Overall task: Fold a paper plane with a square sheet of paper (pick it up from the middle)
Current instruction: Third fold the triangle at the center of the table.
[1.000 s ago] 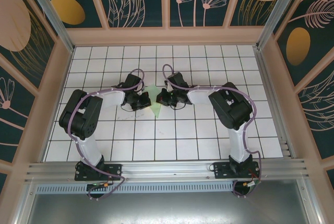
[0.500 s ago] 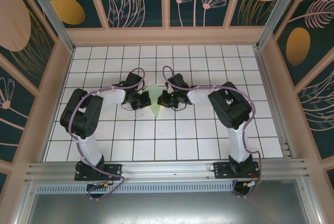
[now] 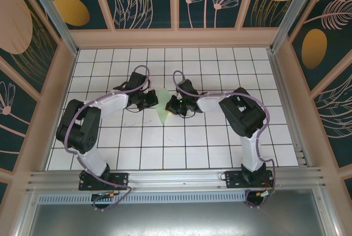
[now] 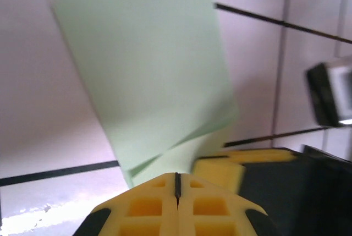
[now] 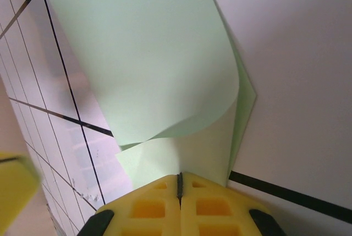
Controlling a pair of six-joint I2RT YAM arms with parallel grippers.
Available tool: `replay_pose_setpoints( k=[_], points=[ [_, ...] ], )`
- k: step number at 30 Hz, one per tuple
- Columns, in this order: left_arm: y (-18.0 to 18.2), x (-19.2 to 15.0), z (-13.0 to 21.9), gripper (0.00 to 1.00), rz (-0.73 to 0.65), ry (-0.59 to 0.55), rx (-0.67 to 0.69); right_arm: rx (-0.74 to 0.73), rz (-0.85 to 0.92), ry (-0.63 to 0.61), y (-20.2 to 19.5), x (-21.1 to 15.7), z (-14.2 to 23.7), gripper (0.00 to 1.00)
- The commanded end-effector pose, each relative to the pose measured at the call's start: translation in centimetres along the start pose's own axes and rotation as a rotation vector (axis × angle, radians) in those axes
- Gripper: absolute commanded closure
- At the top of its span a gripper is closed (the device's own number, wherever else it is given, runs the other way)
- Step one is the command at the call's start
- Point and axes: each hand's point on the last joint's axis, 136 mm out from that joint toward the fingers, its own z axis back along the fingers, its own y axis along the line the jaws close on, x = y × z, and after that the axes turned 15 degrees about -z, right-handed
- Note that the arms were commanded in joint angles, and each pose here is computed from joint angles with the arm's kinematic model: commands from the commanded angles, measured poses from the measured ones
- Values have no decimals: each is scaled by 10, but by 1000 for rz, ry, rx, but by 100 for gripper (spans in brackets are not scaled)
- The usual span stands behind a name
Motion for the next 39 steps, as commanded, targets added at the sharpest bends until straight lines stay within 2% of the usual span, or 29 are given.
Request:
replay_pose_setpoints(
  k=[1,11,21,29,39],
  points=[
    [-16,-10,3,100,13,2,-91,-101,-72,9,-32,-12,-6,100],
    [-22,-56,-15,100,58,92,-151,-100,-84,1,-35,-11,-8,100],
    [-30,-65,-20,100,55,119,-183,-110,-91,9,-40,-13,-9,100],
    [-18,-88,-36,100,90,188,-138,-119,-94,19,-44,-13,-12,100],
    [-4,-115,-33,100,126,227,-90,-127,-96,17,-49,-12,-12,100]
  ],
)
